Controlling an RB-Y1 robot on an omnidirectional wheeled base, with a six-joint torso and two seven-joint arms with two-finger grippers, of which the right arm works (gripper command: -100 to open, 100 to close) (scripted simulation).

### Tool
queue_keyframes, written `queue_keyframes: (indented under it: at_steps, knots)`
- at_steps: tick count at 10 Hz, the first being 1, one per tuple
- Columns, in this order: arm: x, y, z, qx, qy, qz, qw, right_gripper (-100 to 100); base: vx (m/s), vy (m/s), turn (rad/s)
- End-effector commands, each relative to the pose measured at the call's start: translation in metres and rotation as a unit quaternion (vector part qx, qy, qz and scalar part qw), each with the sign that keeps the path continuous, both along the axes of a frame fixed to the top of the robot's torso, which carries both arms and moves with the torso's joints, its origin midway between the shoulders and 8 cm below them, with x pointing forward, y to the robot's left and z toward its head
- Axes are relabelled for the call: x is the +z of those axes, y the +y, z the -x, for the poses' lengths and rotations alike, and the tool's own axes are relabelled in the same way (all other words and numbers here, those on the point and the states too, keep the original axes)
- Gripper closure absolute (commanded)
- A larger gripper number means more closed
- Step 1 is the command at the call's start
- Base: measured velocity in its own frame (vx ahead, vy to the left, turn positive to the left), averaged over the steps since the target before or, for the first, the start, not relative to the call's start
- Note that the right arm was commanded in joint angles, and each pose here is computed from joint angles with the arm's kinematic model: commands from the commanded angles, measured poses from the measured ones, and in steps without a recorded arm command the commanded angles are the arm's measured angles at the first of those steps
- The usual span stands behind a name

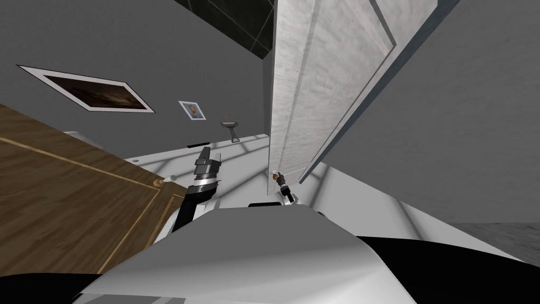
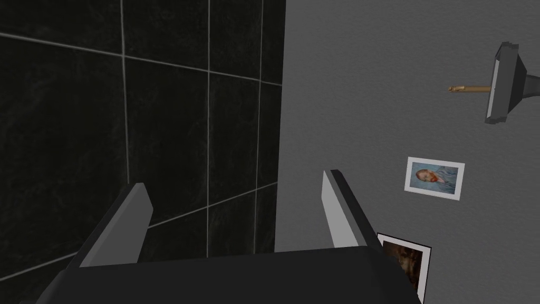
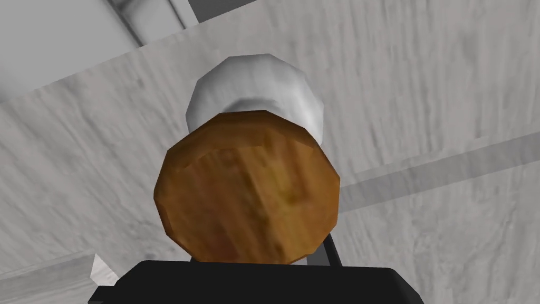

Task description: Push the door open

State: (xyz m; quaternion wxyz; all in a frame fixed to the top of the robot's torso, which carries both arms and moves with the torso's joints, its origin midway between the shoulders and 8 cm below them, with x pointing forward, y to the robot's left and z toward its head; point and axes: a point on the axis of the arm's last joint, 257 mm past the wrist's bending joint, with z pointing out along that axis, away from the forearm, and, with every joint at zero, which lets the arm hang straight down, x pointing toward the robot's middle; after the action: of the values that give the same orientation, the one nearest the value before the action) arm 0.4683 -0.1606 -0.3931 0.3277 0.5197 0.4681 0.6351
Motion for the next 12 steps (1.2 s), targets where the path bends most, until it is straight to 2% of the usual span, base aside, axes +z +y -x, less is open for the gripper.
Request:
queue_keyframes:
  at_steps: [1,4,5,7,9,10,11,12]
  knots:
    - [0.0093,0.0062,-0.0045,0.004,-0.007,-0.020,0.9998,100,0.035,0.018,-0.020]
    - [0.0087,0.0090,-0.0067,0.002,0.008,-0.071,0.9974,100,0.042,0.030,-0.044]
    - [0.0083,0.0104,-0.0077,0.000,0.014,-0.092,0.9957,100,0.057,0.033,-0.040]
    - [0.0083,0.0104,-0.0077,0.001,0.015,-0.096,0.9953,100,0.024,0.021,0.001]
    - [0.0076,0.0133,-0.0097,-0.002,0.027,-0.138,0.9901,100,0.046,0.031,-0.061]
    - [0.0076,0.0133,-0.0097,-0.002,0.030,-0.146,0.9888,100,0.036,0.037,-0.025]
    - [0.0072,0.0148,-0.0106,-0.003,0.035,-0.166,0.9856,100,0.037,0.019,-0.039]
    - [0.0072,0.0148,-0.0106,-0.003,0.037,-0.171,0.9846,100,0.031,0.019,-0.015]
